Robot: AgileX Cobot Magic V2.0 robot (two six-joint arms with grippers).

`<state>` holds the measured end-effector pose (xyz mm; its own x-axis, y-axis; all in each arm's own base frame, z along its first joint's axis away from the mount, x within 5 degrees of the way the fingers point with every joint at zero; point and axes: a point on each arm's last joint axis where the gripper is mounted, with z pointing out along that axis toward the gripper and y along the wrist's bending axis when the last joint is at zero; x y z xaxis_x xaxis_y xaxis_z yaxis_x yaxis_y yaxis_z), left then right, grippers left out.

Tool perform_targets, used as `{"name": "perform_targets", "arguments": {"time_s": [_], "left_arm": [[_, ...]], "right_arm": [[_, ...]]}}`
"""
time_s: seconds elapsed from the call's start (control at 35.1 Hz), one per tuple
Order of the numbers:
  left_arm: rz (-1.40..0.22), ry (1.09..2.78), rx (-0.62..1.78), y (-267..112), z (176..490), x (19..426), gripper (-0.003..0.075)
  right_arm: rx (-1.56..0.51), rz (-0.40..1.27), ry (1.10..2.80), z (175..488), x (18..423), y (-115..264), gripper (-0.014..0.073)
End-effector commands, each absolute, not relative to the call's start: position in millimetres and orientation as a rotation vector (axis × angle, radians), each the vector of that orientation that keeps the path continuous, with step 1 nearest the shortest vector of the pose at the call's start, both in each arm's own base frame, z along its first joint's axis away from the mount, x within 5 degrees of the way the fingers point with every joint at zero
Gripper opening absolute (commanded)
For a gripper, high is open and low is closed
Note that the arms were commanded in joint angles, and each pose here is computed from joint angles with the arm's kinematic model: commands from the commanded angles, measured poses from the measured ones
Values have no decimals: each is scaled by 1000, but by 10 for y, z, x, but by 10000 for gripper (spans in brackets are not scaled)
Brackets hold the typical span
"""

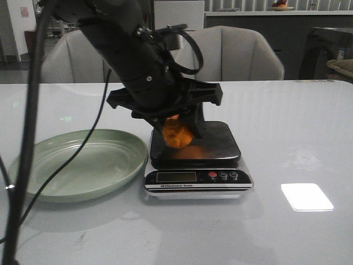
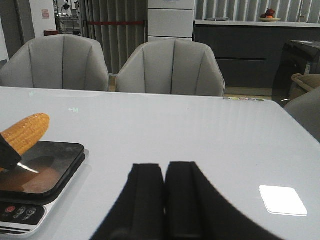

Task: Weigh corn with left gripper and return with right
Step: 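Lift the corn with the left gripper and carry it onto the scale, then open the left gripper and raise it away from the scale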

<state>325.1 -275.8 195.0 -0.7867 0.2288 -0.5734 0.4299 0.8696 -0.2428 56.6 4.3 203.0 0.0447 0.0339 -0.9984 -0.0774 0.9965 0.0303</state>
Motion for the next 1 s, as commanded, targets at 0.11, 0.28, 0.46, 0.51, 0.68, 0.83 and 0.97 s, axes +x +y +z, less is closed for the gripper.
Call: {"name": "perform_targets", "arguments": {"time_s": [0.11,0.28,0.46,0.51,0.68,0.83,0.97], "left_arm": [[-590,2403,435,-2928,2160,3284,588],[-606,2395,423,-2934,2217,3284,586],[-622,2339,396,-2823,2465,3288,586],[-622,2317,379,-2754,2552,3299,585],[-606,2283,299,-2432,2745,3328,585],[-575,2269,217,-2060,2863,3270,584],[-530,2243,170,-1699,2934,3068,584]], "right_arm": [[-42,71,1431,2081,548,40,134],[-42,71,1431,2081,548,40,134],[-42,71,1431,2081,548,40,134],[-42,71,1431,2081,548,40,134],[-42,71,1431,2081,548,40,134],[-42,71,1431,2081,548,40,134],[-42,71,1431,2081,548,40,134]]}}
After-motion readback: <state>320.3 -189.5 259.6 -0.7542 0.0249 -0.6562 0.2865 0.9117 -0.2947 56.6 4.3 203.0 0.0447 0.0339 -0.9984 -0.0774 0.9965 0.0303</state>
